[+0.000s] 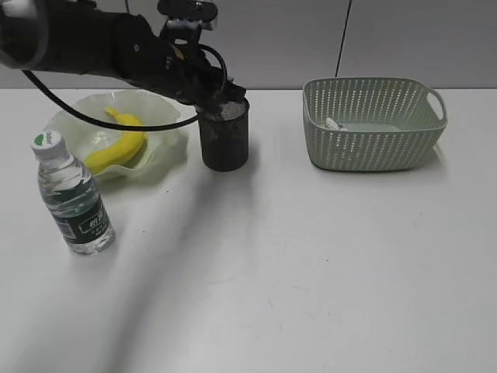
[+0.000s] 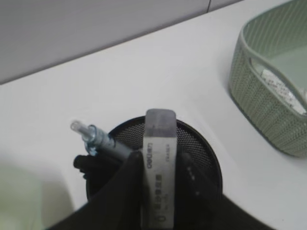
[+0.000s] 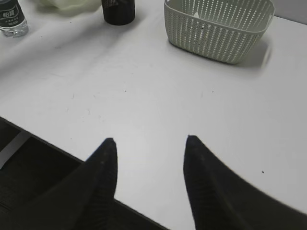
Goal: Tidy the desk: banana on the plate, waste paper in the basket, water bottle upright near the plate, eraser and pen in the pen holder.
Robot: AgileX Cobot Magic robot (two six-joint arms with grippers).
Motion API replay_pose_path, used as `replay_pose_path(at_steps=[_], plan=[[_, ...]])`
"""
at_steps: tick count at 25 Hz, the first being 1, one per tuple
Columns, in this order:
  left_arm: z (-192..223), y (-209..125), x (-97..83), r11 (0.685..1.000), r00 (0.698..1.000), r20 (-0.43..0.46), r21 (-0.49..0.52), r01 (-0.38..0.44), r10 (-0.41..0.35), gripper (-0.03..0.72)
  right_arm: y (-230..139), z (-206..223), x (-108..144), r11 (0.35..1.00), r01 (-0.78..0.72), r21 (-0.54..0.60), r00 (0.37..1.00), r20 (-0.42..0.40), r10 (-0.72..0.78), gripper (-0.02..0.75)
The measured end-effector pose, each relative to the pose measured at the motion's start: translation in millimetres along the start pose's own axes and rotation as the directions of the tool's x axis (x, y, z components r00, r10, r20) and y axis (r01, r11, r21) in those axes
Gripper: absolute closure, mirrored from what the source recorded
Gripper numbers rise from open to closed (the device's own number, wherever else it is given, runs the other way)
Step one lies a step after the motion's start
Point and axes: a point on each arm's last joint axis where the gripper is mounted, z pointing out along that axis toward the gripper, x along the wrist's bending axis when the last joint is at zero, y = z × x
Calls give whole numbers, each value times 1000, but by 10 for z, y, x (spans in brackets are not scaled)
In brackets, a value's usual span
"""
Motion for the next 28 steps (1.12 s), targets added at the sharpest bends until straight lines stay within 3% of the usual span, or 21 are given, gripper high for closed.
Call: replay_pose_path(at_steps=[4,7,11,18,24,28], plan=[[2,15,1,1000,1000,-1,-18,4,-4,287,0,0,0,1000,0,0,1000,0,0,368],[-47,68,8,999,1000,-2,-41,6,-6,217,0,0,0,1000,0,0,1000,0,0,367],[-399,327,-13,995,1000,5,-100,4,-4,216,1,0,0,1000,0,-1,1000,0,0,367],[-1762,800,-103,990,999,43,-140,-9,15,271,1,0,0,1000,0,-1,1000,0,0,368],[-3030,719,-163,998,997,80,-67,18,-13,312,1,0,0,1000,0,-1,1000,0,0,369],[-3797,485,-135,998,998,42,-48,51,-49,323,1,0,0,1000,0,-1,1000,0,0,369]])
